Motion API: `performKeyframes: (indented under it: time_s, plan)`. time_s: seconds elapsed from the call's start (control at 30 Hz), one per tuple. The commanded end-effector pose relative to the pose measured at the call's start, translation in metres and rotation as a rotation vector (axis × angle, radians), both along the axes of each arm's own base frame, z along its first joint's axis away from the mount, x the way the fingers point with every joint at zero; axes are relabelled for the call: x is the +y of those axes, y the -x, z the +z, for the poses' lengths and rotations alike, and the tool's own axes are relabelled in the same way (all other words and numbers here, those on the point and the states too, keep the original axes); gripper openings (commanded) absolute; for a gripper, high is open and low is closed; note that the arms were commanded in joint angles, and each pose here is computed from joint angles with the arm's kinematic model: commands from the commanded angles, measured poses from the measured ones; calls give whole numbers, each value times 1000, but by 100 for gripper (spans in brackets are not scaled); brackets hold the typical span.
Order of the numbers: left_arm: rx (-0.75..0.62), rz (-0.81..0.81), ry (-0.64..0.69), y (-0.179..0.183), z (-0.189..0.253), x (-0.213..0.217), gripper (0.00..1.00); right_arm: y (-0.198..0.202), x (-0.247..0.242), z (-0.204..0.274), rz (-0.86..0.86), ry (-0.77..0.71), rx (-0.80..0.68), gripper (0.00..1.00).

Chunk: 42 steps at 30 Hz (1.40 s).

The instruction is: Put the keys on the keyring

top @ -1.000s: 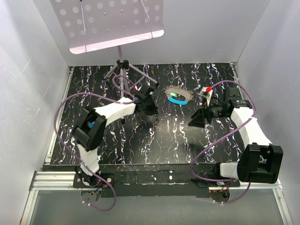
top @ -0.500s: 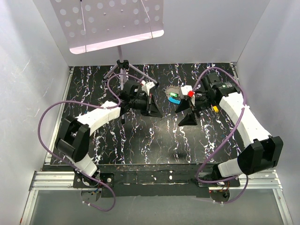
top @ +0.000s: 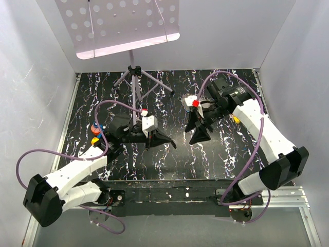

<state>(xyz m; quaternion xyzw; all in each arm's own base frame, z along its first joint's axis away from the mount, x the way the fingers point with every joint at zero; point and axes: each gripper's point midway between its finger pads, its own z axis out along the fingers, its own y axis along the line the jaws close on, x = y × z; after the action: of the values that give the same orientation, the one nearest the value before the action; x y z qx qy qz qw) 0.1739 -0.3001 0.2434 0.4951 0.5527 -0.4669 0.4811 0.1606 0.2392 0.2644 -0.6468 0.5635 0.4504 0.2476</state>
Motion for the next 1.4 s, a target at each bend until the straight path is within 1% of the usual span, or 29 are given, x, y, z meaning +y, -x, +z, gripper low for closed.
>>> performKeyframes:
  time_s: [0.0, 0.03, 0.1, 0.17, 0.27, 0.33, 0.4, 0.5, 0.6, 0.77, 0.9, 1.13, 1.23, 1.37]
  plan:
    - [-2, 140, 98, -31, 38, -8, 0, 4, 12, 25, -18, -6, 64, 68]
    - [105, 208, 90, -43, 41, -10, 0, 2, 14, 27, -27, -8, 71, 68]
    - [339, 320, 24, -57, 30, -12, 0, -3, 17, 29, -41, -8, 78, 68]
    - [456, 291, 34, -56, 31, -19, 0, -7, 19, 30, -58, -4, 79, 68]
    - [616, 269, 106, -56, 36, -24, 0, -11, 23, 33, -77, -9, 99, 68]
    - [808, 314, 129, -64, 29, -23, 0, -13, 25, 39, -91, -19, 108, 68]
    - [982, 354, 126, -71, 21, -20, 0, -18, 26, 45, -108, -18, 80, 68]
    - [1171, 433, 155, -78, 14, -15, 0, -31, 25, 45, -169, 13, 40, 68]
    - [1300, 519, 170, -84, 13, -11, 0, -42, 27, 39, -213, 38, 44, 67]
    - [1416, 542, 120, -88, 21, -13, 0, -66, 37, 30, -294, 56, 74, 66]
    - [1508, 504, 117, -85, 17, -17, 0, -76, 45, 28, -335, 24, 86, 66]
    - [1514, 497, 113, -83, 10, -15, 0, -92, 45, 13, -405, 39, 55, 67]
    - [1512, 478, 107, -81, 10, -16, 0, -83, 46, 7, -346, 37, 71, 68]
    - [1498, 458, 86, -78, 6, -14, 0, -70, 45, 13, -228, -8, 14, 70]
